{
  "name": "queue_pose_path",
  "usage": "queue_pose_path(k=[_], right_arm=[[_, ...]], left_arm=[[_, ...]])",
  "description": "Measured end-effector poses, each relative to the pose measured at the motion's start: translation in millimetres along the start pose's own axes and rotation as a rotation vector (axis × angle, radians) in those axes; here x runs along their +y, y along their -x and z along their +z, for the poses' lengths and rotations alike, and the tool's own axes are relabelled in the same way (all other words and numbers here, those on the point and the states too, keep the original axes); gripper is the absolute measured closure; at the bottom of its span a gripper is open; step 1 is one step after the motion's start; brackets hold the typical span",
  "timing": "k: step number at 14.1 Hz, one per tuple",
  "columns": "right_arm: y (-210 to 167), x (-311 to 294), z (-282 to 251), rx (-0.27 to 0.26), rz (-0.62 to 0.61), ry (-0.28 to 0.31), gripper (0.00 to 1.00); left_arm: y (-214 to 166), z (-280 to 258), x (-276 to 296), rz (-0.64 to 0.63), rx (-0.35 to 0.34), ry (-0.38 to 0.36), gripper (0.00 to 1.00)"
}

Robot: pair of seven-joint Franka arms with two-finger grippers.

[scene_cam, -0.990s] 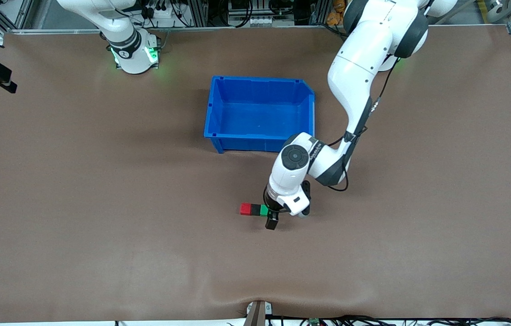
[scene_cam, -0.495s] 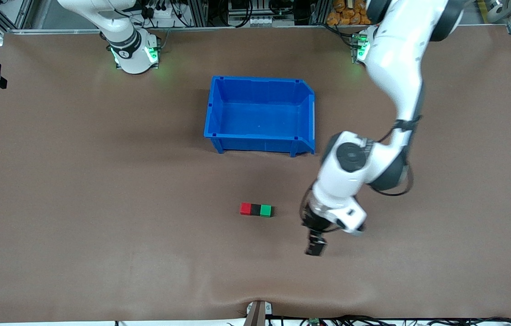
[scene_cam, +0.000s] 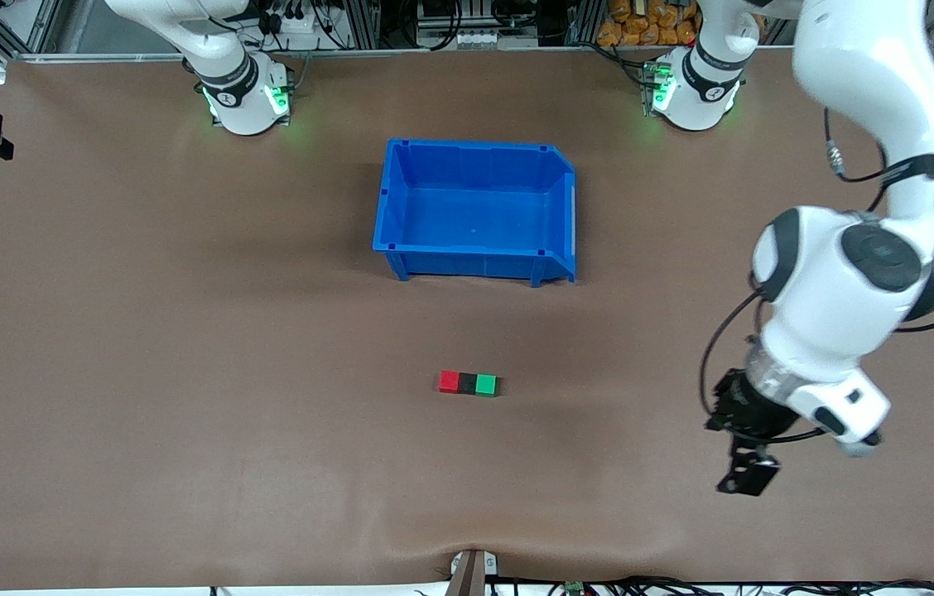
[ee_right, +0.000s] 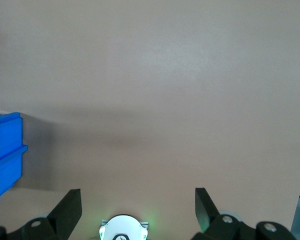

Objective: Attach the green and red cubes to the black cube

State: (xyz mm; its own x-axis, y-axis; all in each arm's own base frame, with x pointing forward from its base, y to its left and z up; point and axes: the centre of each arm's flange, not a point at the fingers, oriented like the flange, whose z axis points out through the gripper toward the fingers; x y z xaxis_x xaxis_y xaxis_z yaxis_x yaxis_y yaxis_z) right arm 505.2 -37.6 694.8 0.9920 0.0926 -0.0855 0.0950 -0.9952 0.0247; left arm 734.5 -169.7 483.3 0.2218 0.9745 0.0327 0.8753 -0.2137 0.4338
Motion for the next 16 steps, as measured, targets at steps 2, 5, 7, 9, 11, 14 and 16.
queue_pose_path(k=[2, 5, 7, 9, 11, 14, 16], right_arm=[[0.7, -3.8, 0.4, -0.006, -0.007, 0.0, 0.0], [5.8, -1.8, 0.9, -0.007, -0.003, -0.002, 0.0], [9.7, 2.4, 1.8, -0.008, 0.004, -0.004, 0.0], [10.1, 2.6, 2.7, -0.008, 0.005, -0.004, 0.0], [8.8, 2.4, 2.0, 0.002, 0.004, -0.002, 0.0], [5.8, -1.8, -0.4, 0.025, -0.005, 0.003, 0.0], [4.2, -1.9, -1.9, 0.041, -0.006, 0.004, 0.0]], left_arm=[[-14.0, -32.2, -9.6, 0.085, 0.003, -0.015, 0.0], [-20.9, -83.2, -39.0, 0.224, -0.005, -0.04, 0.0], [-35.5, -111.7, -67.3, 0.34, -0.011, -0.075, 0.0], [-56.0, -126.2, -87.9, 0.483, -0.027, -0.13, 0.0], [-82.4, -131.7, -99.0, 0.589, -0.052, -0.186, 0.0], [-112.9, -141.1, -109.0, 0.773, -0.125, -0.244, 0.0], [-108.5, -151.0, -111.8, 0.91, -0.177, -0.277, 0.0]])
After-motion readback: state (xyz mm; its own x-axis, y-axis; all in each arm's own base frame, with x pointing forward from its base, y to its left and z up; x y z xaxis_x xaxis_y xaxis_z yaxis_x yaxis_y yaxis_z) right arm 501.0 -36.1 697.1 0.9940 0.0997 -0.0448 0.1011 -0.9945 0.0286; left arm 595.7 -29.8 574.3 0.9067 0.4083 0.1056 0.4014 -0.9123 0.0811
